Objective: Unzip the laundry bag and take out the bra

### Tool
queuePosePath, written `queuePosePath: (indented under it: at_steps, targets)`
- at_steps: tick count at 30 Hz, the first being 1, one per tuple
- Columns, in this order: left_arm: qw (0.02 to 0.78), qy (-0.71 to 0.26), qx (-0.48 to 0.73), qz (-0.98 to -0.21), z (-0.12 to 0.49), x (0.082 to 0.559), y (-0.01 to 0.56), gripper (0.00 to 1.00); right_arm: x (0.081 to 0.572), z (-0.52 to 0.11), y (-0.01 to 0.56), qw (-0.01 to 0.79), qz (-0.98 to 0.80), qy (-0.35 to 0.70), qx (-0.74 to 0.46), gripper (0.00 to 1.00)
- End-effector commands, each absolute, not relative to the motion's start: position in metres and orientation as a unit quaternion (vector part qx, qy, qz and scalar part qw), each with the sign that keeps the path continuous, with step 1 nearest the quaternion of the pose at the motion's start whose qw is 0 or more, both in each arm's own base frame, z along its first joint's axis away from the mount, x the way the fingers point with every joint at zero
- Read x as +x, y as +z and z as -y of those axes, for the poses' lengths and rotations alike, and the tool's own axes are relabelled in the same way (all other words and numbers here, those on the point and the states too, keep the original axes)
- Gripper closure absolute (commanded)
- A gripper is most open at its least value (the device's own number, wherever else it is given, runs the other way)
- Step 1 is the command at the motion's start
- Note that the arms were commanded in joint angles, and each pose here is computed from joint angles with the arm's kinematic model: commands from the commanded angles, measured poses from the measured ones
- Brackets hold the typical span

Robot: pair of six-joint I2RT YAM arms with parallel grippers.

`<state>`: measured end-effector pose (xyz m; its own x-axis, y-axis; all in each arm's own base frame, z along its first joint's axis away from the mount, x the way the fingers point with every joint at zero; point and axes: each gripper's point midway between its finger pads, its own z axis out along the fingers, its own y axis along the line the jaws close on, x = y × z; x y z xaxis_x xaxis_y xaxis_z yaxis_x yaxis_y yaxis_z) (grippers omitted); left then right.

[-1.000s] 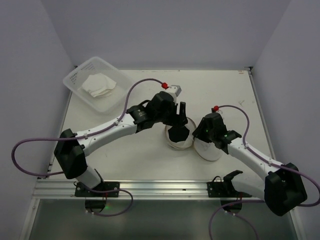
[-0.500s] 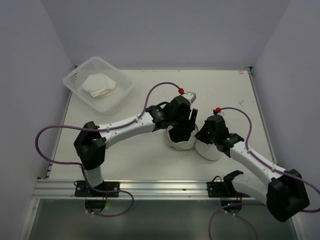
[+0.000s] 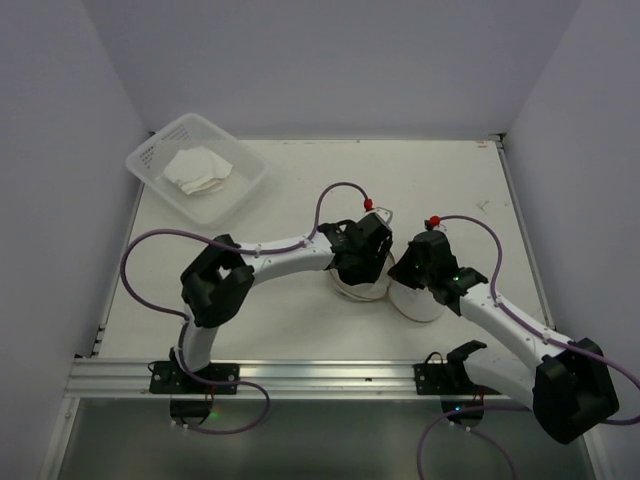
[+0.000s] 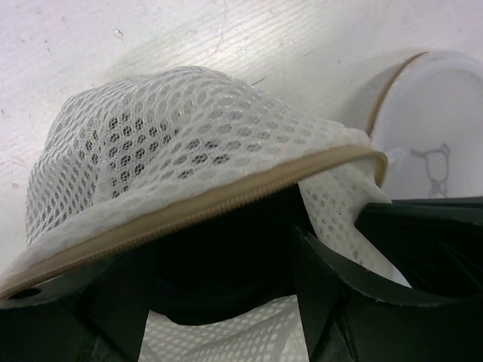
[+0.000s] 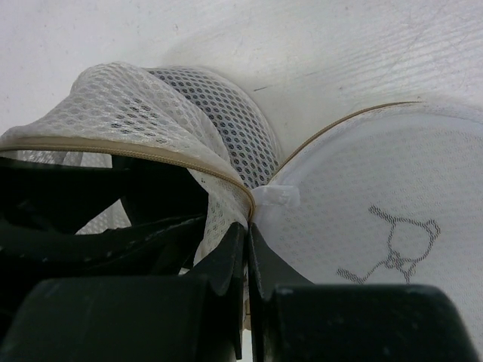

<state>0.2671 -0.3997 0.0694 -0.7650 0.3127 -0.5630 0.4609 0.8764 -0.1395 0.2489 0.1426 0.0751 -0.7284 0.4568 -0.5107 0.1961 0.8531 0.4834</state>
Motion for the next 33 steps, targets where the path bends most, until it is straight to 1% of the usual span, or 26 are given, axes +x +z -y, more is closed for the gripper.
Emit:
queuePosePath:
  at_steps: [1, 3, 8, 11, 14, 16, 17, 18, 19, 20, 23, 24, 26, 27, 29, 30, 32, 33]
  targets:
    - [0.29, -0.099, 0.199, -0.931, 0.387, 0.285, 0.059, 0.28, 0.25, -0.146, 0.077, 0.329, -0.903, 0.218, 0.171, 1.0]
    - [0.288, -0.096, 0.202, -0.931, 0.386, 0.287, 0.054, 0.24, 0.249, -0.147, 0.076, 0.327, -0.903, 0.22, 0.17, 1.0]
    - [0.259, -0.101, 0.217, -0.936, 0.391, 0.28, 0.028, 0.24, 0.248, -0.148, 0.076, 0.326, -0.902, 0.226, 0.171, 1.0]
    - [0.244, -0.09, 0.218, -0.941, 0.386, 0.276, 0.011, 0.28, 0.25, -0.15, 0.075, 0.324, -0.902, 0.228, 0.172, 1.0]
    - [0.238, -0.069, 0.218, -0.944, 0.376, 0.274, -0.002, 0.37, 0.25, -0.152, 0.074, 0.322, -0.902, 0.231, 0.172, 1.0]
    - [0.239, -0.059, 0.215, -0.945, 0.37, 0.275, -0.007, 0.52, 0.251, -0.152, 0.074, 0.322, -0.902, 0.232, 0.172, 1.0]
    - [0.239, -0.058, 0.214, -0.945, 0.368, 0.275, -0.007, 0.61, 0.251, -0.152, 0.074, 0.322, -0.902, 0.231, 0.173, 1.0]
    - [0.242, -0.061, 0.212, -0.945, 0.367, 0.277, -0.004, 0.77, 0.251, -0.152, 0.074, 0.321, -0.902, 0.23, 0.172, 1.0]
    - [0.24, -0.061, 0.214, -0.945, 0.365, 0.276, -0.005, 0.86, 0.252, -0.153, 0.074, 0.321, -0.902, 0.231, 0.172, 1.0]
    - [0.242, -0.062, 0.214, -0.944, 0.366, 0.276, -0.003, 1.0, 0.252, -0.153, 0.075, 0.322, -0.902, 0.232, 0.172, 1.0]
    - [0.257, -0.09, 0.23, -0.934, 0.369, 0.274, 0.009, 1.0, 0.256, -0.154, 0.078, 0.325, -0.901, 0.231, 0.169, 1.0]
    - [0.278, -0.112, 0.24, -0.923, 0.375, 0.277, 0.028, 1.0, 0.256, -0.154, 0.079, 0.325, -0.902, 0.229, 0.168, 1.0]
    - [0.285, -0.133, 0.256, -0.914, 0.376, 0.271, 0.04, 1.0, 0.259, -0.151, 0.082, 0.332, -0.903, 0.22, 0.163, 1.0]
    - [0.312, -0.158, 0.267, -0.898, 0.381, 0.273, 0.065, 1.0, 0.26, -0.15, 0.083, 0.334, -0.903, 0.216, 0.162, 1.0]
    - [0.325, -0.197, 0.285, -0.88, 0.386, 0.266, 0.087, 1.0, 0.264, -0.147, 0.086, 0.342, -0.902, 0.207, 0.161, 1.0]
    - [0.347, -0.223, 0.301, -0.859, 0.387, 0.262, 0.108, 1.0, 0.264, -0.147, 0.087, 0.343, -0.902, 0.204, 0.161, 1.0]
    - [0.348, -0.277, 0.331, -0.833, 0.393, 0.247, 0.127, 1.0, 0.267, -0.146, 0.09, 0.348, -0.902, 0.202, 0.158, 1.0]
    - [0.362, -0.301, 0.343, -0.813, 0.393, 0.242, 0.144, 1.0, 0.268, -0.146, 0.091, 0.348, -0.902, 0.201, 0.157, 1.0]
